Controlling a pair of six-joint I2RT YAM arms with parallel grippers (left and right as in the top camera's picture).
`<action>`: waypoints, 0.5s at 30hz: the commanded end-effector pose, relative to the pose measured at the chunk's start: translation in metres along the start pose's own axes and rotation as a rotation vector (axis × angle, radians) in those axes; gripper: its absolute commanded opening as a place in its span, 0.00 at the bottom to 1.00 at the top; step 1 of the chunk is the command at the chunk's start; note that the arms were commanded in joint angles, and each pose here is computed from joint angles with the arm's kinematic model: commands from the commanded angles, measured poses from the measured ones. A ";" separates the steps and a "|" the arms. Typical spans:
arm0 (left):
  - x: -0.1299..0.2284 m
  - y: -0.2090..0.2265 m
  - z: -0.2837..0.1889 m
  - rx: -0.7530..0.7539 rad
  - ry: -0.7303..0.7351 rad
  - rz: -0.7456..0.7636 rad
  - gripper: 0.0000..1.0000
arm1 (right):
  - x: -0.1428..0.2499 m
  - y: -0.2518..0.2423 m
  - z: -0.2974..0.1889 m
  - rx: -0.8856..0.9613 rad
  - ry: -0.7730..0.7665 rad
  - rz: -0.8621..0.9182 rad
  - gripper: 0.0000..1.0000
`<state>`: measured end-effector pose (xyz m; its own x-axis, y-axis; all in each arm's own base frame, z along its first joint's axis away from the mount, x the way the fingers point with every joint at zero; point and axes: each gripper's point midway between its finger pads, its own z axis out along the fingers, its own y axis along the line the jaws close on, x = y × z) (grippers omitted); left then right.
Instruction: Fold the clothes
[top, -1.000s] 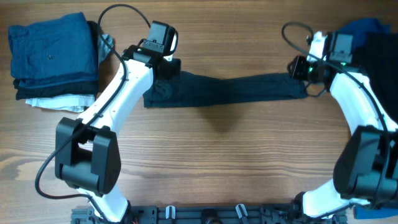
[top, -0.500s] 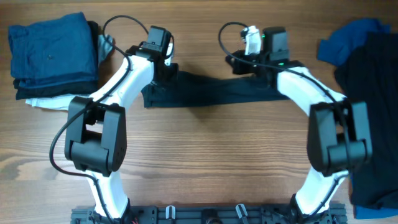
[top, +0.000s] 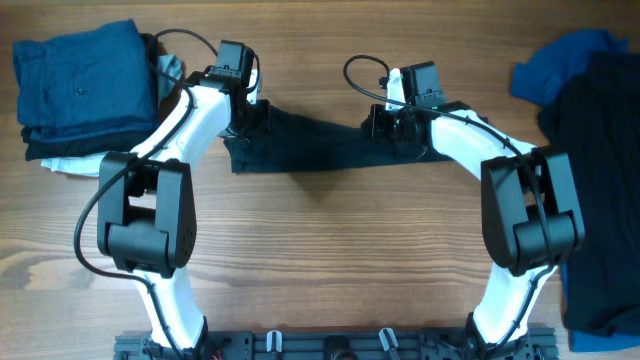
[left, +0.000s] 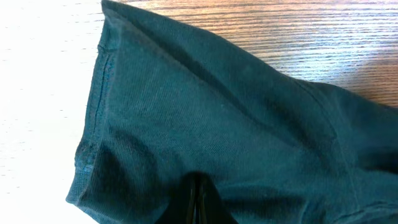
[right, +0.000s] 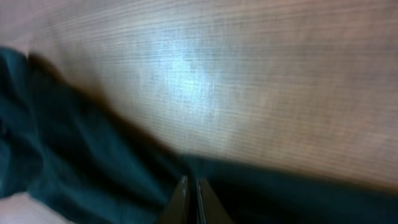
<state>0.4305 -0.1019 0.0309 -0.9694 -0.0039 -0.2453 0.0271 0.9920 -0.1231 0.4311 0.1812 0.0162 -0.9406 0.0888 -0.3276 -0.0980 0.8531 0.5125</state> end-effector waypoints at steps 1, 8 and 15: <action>-0.002 -0.001 0.004 0.013 0.005 -0.013 0.04 | 0.029 0.013 -0.002 -0.080 0.133 0.092 0.04; -0.002 -0.001 0.004 0.013 0.004 -0.013 0.04 | 0.083 -0.004 -0.014 0.015 0.342 0.185 0.04; -0.002 0.000 0.003 0.010 0.002 -0.013 0.04 | 0.058 0.025 -0.040 -0.078 0.308 0.062 0.04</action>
<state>0.4309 -0.1025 0.0303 -0.9693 -0.0039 -0.2458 0.0280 0.9916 -0.1262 0.3416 0.1738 -0.0020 -0.9954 0.0542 0.0787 0.0869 0.8566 0.5087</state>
